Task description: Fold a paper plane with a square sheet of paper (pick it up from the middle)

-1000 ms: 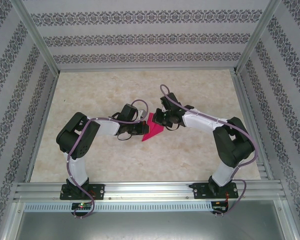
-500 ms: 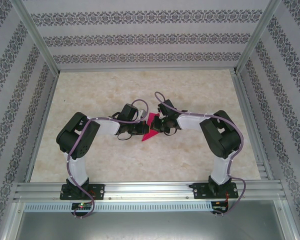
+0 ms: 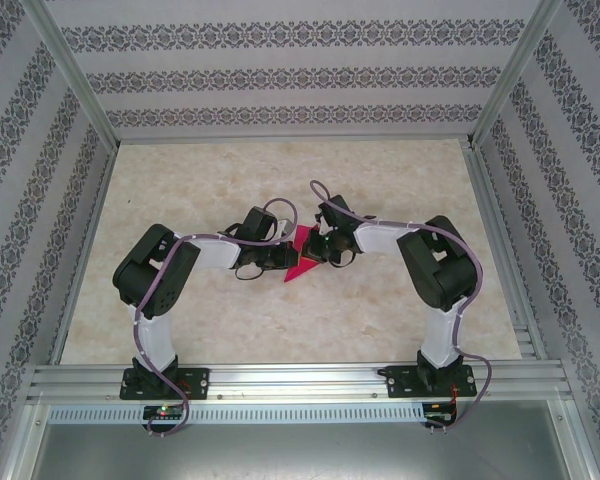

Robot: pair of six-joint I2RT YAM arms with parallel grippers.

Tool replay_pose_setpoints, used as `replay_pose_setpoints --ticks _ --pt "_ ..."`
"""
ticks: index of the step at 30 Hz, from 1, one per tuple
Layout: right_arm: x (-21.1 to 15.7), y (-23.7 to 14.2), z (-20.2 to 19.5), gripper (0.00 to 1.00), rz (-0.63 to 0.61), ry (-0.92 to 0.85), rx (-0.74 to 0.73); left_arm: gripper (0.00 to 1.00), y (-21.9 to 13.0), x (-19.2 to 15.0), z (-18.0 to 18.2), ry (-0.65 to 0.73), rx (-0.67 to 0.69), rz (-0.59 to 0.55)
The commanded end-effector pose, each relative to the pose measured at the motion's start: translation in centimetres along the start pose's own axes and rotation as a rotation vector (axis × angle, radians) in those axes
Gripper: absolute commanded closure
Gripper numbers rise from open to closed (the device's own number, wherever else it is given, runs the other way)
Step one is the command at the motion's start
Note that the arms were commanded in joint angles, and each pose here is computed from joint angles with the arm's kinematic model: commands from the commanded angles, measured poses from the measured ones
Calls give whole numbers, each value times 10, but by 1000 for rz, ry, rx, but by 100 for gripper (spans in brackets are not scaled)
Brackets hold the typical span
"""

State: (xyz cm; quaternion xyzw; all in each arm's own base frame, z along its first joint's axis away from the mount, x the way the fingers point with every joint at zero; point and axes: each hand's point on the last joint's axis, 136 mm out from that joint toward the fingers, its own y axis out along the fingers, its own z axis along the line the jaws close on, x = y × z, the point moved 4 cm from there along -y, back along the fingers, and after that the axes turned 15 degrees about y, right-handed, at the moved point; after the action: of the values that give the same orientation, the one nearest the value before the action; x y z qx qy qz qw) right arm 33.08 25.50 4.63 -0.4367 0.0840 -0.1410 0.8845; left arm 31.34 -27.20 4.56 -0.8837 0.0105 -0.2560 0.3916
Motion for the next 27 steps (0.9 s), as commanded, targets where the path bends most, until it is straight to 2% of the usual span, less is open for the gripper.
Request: replay_pose_setpoints --ticks 1,7,11,14,20,27 --pt "43 -7 -18 97 -131 -4 -78 100 9 -72 40 -105 171 251" --pt "52 -25 1 97 -167 -66 8 100 9 -72 40 -102 168 254" --pt "36 -42 24 96 -167 -128 140 100 9 -71 40 -102 171 254" --pt "22 -42 31 95 -148 -150 183 100 9 -71 40 -103 174 254" --pt "8 -12 22 96 -77 -140 136 100 9 -71 41 -107 180 258" --pt "20 2 5 96 -70 -110 96 100 9 -72 42 -107 181 262"
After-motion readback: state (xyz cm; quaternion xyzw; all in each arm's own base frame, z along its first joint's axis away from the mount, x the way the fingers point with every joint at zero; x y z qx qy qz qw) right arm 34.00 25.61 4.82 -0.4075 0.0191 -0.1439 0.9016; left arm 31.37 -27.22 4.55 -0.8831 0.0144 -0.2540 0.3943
